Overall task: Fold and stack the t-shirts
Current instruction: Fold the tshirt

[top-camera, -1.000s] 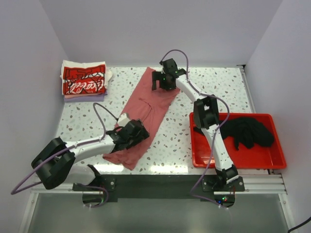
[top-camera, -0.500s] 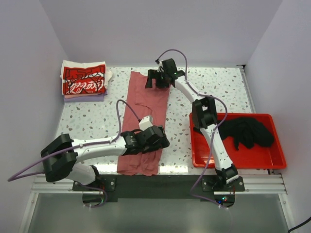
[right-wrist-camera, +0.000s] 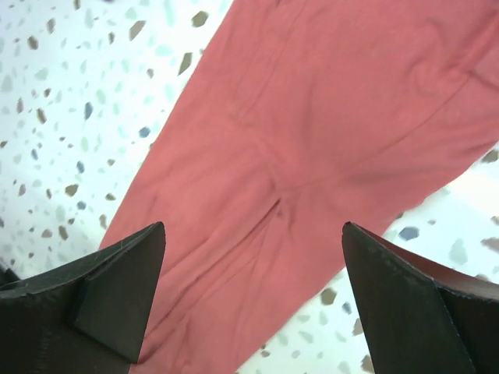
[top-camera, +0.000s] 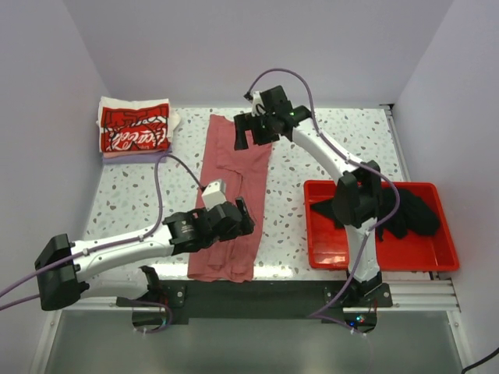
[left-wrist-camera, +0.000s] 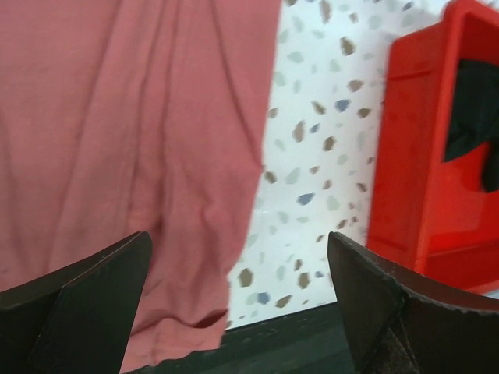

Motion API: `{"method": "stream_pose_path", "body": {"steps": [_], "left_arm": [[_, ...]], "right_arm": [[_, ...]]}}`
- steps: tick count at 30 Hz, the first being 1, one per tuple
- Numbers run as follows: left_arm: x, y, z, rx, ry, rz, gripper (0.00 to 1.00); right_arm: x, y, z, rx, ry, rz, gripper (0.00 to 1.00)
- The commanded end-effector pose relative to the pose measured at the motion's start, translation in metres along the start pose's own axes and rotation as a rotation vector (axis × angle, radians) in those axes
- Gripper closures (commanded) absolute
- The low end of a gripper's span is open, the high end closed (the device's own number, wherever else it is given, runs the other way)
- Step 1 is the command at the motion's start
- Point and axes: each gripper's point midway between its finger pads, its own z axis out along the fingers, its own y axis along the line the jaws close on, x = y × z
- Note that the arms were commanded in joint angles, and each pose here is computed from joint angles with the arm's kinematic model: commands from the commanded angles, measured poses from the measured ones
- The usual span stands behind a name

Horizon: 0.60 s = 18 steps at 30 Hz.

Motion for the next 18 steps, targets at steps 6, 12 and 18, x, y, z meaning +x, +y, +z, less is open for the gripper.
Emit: {"method": "stream_pose_path", "body": {"steps": [6, 12, 18], "left_arm": [[0.049, 0.066, 0.011, -0.055, 0.120, 0.128, 0.00], [0.069, 0.084, 0.019, -0.067, 0.176, 0.174, 0.00], [0.085, 0.081, 0.029, -0.043, 0.236, 0.216, 0.00]], "right_arm": [[0.109, 0.032, 0.000, 0.060, 0.158, 0.006, 0.01], [0.146, 0.029, 0.021, 0.087, 0.252, -0.003, 0.01], [0.162, 0.009, 0.047, 0.151, 0.306, 0.003, 0.01]]}}
